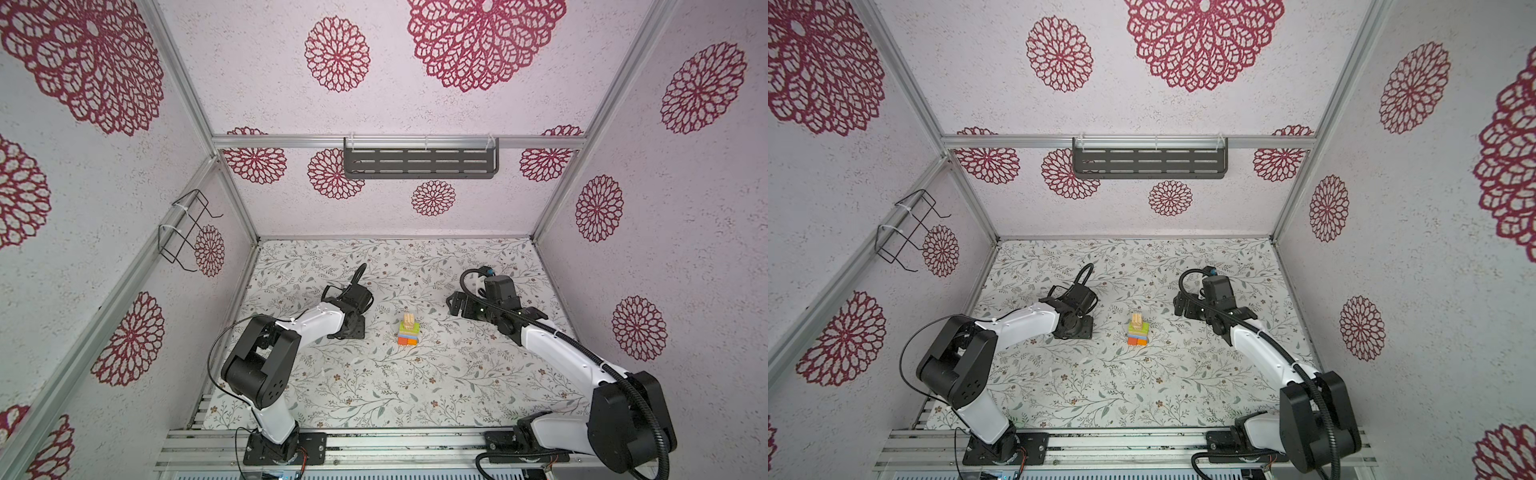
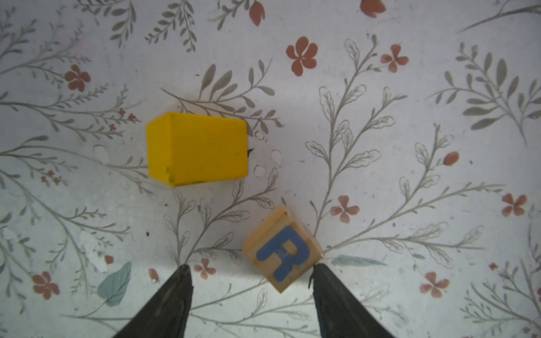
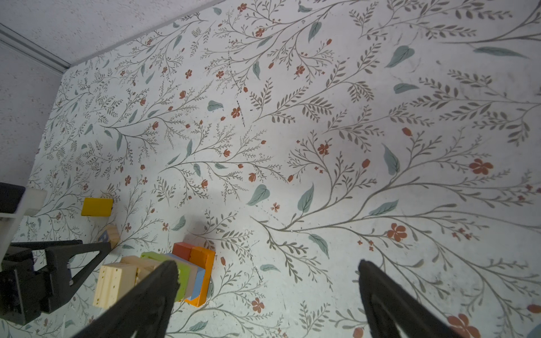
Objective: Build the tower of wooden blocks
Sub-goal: 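Align the left gripper fingers around the 'R' cube, then close the left gripper on the 'R' cube and lift it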
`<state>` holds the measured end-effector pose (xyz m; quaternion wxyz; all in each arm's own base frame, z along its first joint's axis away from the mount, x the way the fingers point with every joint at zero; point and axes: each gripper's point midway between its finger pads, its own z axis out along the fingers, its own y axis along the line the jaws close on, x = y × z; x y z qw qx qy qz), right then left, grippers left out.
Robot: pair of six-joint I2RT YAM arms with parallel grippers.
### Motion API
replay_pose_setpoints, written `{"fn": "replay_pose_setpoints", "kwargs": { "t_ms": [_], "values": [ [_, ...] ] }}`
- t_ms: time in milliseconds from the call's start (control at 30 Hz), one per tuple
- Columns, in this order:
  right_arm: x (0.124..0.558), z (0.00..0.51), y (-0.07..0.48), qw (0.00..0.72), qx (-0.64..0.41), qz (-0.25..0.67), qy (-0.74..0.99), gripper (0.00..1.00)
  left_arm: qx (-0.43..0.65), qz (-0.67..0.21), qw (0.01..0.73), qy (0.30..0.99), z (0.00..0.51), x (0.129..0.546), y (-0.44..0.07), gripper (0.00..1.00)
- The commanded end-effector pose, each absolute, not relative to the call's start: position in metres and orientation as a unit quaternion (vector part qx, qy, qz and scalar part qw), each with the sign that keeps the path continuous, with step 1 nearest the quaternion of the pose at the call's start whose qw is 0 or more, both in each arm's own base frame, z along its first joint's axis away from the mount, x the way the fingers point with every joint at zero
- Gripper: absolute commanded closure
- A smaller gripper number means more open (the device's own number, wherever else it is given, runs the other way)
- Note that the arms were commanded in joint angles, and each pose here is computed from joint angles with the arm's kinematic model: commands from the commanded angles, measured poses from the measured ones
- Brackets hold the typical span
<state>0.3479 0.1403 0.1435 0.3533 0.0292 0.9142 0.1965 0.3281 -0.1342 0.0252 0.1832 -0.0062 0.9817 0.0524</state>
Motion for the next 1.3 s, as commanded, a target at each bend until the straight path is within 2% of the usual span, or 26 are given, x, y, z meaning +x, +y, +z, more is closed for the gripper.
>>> {"fn": "replay_pose_setpoints", "kwargs": {
  "t_ms": [0, 433, 933, 1267],
  "values": [
    [0.348, 0.153, 0.139, 0.364, 0.031, 0.201, 0.909, 0.01, 0.001, 0.063, 0.185, 0.981, 0.025, 0.33, -0.135, 0.33],
    [0.351, 0.15, 0.138, 0.36, 0.03, 0.197, 0.911, 0.01, -0.016, 0.084, 0.183, 0.979, 0.02, 0.345, -0.127, 0.41],
    [0.353, 0.149, 0.139, 0.357, 0.027, 0.191, 0.914, 0.01, -0.039, 0.02, 0.184, 0.982, 0.022, 0.354, -0.136, 0.43],
    [0.353, 0.151, 0.137, 0.359, 0.027, 0.188, 0.914, 0.01, -0.041, 0.011, 0.188, 0.981, 0.024, 0.358, -0.14, 0.48]
  ]
}}
